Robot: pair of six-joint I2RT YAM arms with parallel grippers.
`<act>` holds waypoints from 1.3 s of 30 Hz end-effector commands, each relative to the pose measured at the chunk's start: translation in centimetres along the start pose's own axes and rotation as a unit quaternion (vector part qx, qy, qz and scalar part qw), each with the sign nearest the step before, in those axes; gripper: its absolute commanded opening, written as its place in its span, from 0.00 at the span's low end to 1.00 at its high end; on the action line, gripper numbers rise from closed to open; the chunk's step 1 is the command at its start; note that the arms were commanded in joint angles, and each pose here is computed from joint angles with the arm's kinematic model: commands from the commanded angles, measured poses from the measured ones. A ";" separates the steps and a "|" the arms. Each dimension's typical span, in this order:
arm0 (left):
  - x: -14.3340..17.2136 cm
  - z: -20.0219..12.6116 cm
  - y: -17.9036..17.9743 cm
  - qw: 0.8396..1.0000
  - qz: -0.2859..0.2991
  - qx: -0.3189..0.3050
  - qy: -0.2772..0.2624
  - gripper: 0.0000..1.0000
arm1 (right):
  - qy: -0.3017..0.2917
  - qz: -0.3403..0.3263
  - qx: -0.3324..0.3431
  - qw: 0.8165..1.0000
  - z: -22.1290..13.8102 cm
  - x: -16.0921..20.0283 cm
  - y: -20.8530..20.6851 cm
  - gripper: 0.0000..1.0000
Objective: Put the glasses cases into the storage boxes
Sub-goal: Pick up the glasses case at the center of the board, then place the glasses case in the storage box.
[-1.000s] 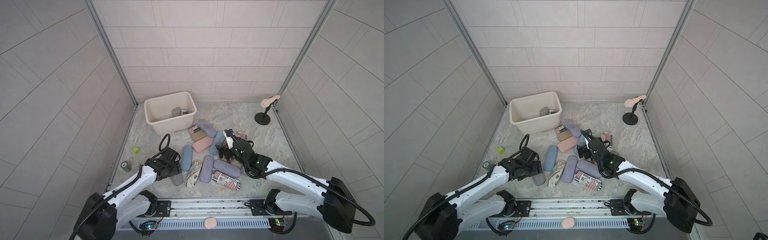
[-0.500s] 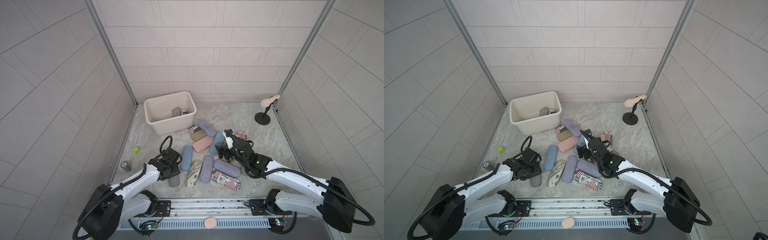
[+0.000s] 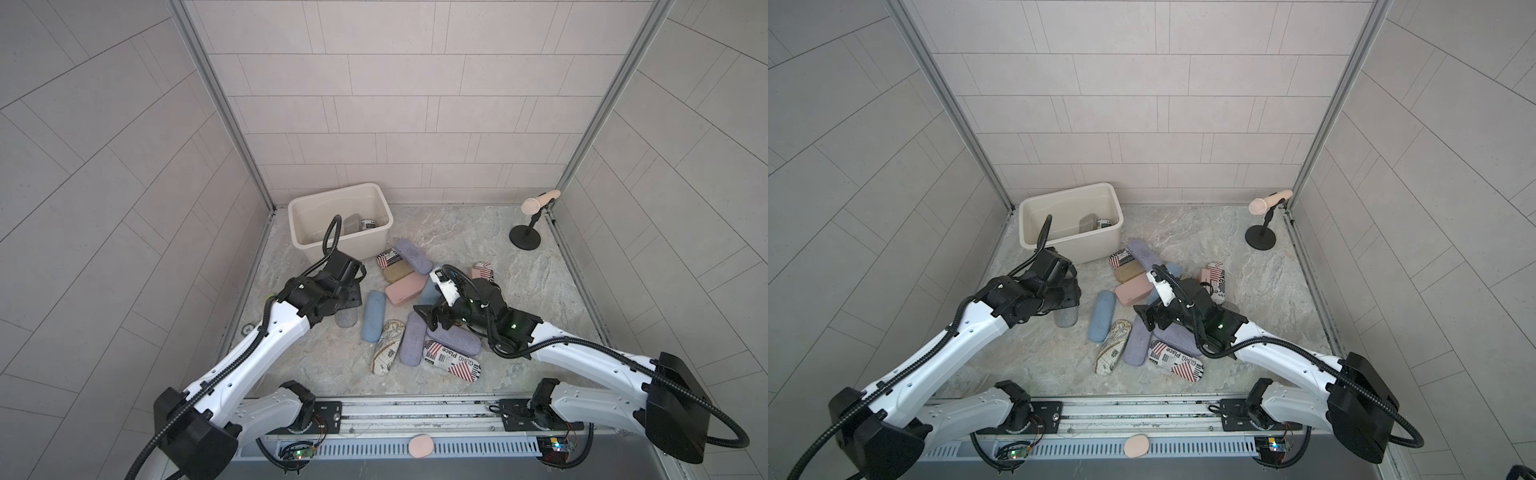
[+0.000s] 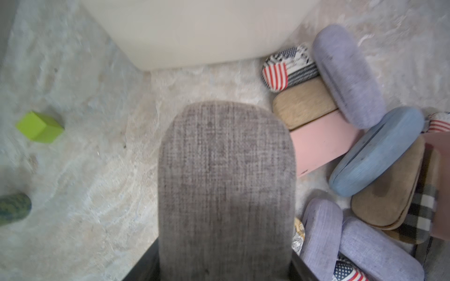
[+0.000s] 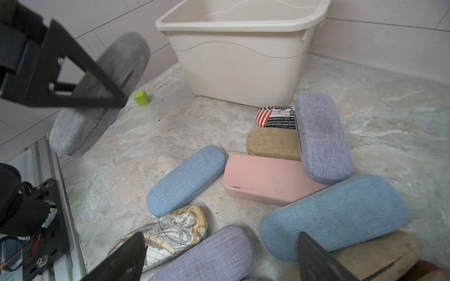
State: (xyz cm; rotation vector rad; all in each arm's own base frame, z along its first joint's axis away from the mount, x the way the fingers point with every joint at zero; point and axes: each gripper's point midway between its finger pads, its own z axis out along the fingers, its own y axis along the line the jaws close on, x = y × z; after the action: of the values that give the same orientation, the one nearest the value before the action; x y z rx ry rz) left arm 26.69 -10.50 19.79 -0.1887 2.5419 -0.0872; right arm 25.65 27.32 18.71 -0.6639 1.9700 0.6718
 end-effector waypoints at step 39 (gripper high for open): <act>-23.6 17.8 2.6 0.998 -0.053 -0.033 -0.027 0.47 | -0.022 -0.005 0.078 0.997 -0.9 -0.6 -2.6 0.97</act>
State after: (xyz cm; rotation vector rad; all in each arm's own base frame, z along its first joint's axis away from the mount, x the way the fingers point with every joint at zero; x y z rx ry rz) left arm 54.97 -5.30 16.37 -0.3127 2.5330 -0.0220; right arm 27.02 25.07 19.52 -0.5566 1.9467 0.5393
